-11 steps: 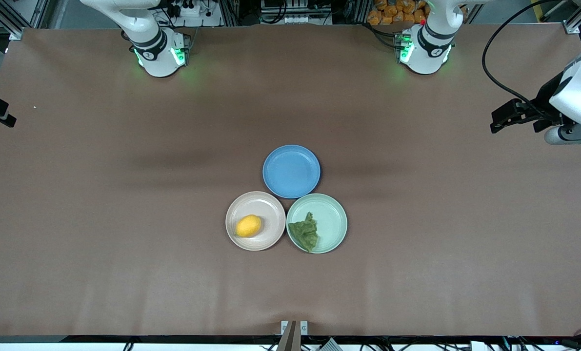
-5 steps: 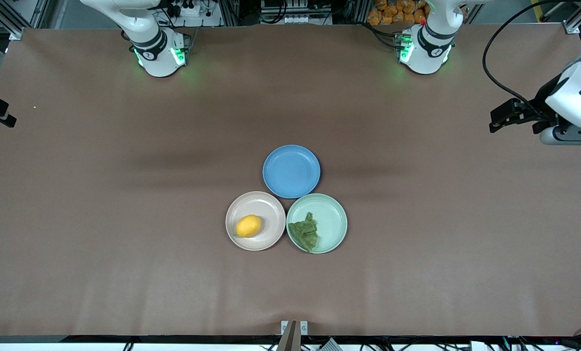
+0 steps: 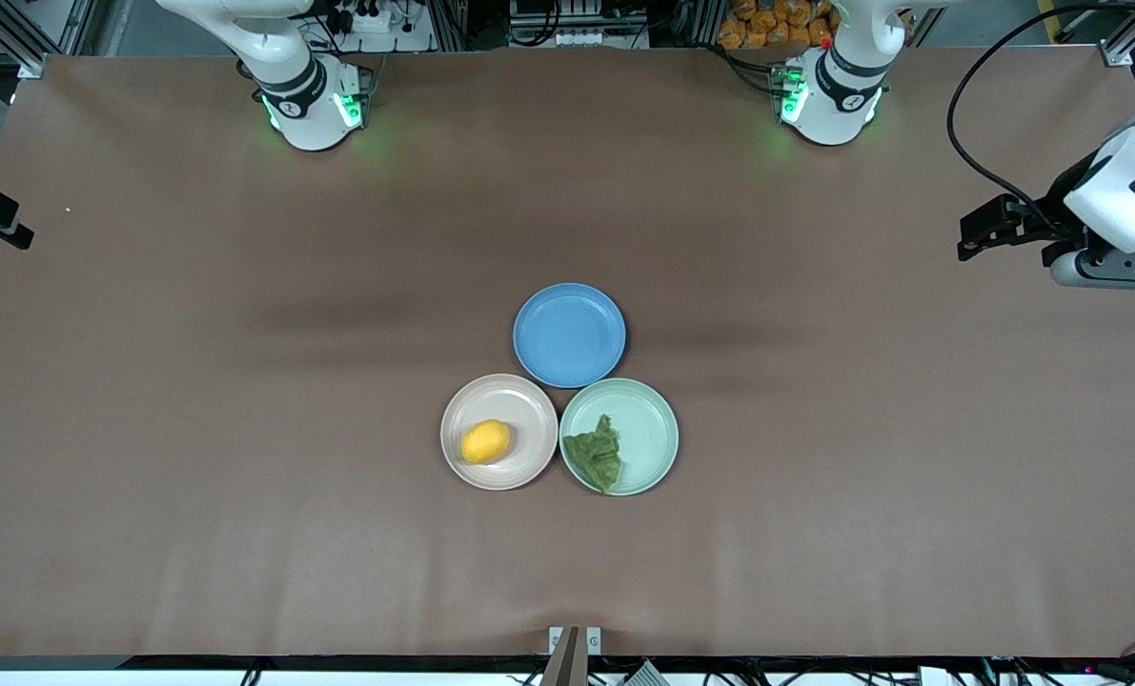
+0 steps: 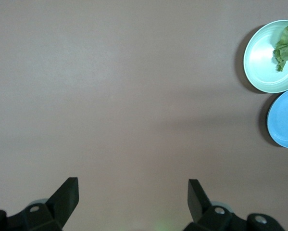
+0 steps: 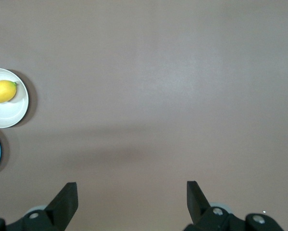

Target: Place lemon and lettuce in plates

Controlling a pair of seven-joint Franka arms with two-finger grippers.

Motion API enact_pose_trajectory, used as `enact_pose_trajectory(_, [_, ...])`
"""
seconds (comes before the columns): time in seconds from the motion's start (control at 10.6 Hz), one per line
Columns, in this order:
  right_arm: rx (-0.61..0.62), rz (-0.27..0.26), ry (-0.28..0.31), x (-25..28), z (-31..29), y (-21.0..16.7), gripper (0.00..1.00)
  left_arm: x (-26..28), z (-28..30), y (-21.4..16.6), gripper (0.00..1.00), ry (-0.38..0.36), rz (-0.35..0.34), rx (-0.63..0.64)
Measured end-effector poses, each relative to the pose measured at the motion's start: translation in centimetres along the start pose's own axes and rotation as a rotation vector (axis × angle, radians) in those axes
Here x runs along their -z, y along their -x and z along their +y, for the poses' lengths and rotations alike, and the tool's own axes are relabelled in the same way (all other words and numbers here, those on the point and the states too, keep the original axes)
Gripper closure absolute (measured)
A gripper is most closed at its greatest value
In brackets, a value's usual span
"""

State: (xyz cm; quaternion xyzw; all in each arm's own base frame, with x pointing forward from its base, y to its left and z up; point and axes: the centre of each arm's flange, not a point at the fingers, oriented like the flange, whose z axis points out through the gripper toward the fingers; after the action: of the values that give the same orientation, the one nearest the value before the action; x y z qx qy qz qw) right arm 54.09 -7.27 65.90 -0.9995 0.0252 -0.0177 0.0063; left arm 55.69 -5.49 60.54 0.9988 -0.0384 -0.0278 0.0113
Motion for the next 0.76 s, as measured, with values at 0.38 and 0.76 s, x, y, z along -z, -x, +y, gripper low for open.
enact_pose_trajectory(0.38, [0.002, -0.002, 0.0, -0.09, -0.09, 0.0, 0.0, -0.04, -0.33, -0.03, 0.0, -0.043, 0.001, 0.031])
enact_pose_trajectory(0.76, [0.002, -0.004, 0.0, -0.2, -0.09, 0.0, 0.0, -0.04, -0.09, -0.03, 0.0, -0.057, 0.001, 0.025])
